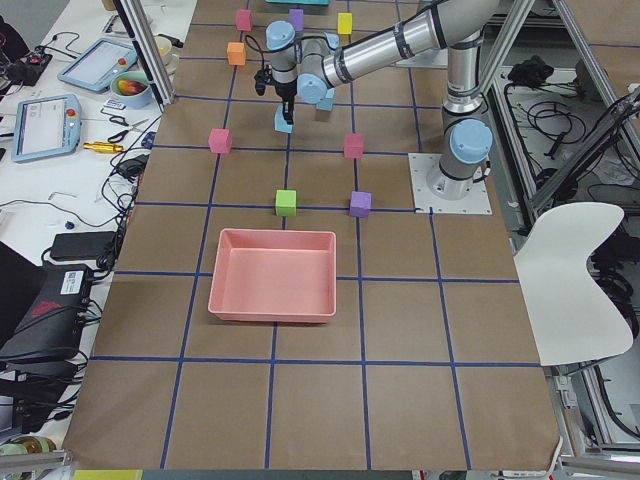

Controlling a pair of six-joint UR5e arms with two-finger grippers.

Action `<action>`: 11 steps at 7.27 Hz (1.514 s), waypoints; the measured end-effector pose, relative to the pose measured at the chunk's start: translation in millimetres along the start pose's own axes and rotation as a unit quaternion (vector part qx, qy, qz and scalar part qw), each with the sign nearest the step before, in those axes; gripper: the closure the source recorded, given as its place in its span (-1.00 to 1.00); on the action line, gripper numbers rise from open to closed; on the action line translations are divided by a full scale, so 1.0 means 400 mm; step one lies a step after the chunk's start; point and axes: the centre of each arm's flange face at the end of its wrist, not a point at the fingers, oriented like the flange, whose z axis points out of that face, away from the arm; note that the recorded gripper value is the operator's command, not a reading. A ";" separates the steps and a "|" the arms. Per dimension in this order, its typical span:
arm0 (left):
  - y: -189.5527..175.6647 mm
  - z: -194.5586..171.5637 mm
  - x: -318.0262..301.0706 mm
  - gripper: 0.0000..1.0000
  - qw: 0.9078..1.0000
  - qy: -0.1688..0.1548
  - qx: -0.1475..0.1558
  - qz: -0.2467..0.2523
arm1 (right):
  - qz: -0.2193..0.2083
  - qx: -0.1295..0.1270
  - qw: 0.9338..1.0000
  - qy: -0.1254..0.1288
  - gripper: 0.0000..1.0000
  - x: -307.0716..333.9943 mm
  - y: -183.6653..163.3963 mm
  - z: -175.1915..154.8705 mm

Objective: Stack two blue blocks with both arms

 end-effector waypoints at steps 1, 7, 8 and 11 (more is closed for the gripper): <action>0.049 -0.028 0.082 0.73 1.000 0.002 -0.001 -0.003 | -0.003 0.002 1.000 -0.002 -1.00 0.004 0.010 -0.011; 0.222 -0.006 0.343 0.59 0.999 0.008 -0.033 -0.015 | 0.011 0.026 1.000 -0.004 -1.00 0.054 -0.006 -0.030; 0.230 0.004 0.349 0.59 0.999 0.007 -0.038 -0.013 | 0.013 0.031 0.999 -0.004 -1.00 0.059 -0.008 -0.033; 0.245 0.019 0.368 0.50 0.999 0.006 -0.043 -0.012 | 0.022 0.031 0.999 -0.002 -1.00 0.086 -0.014 -0.032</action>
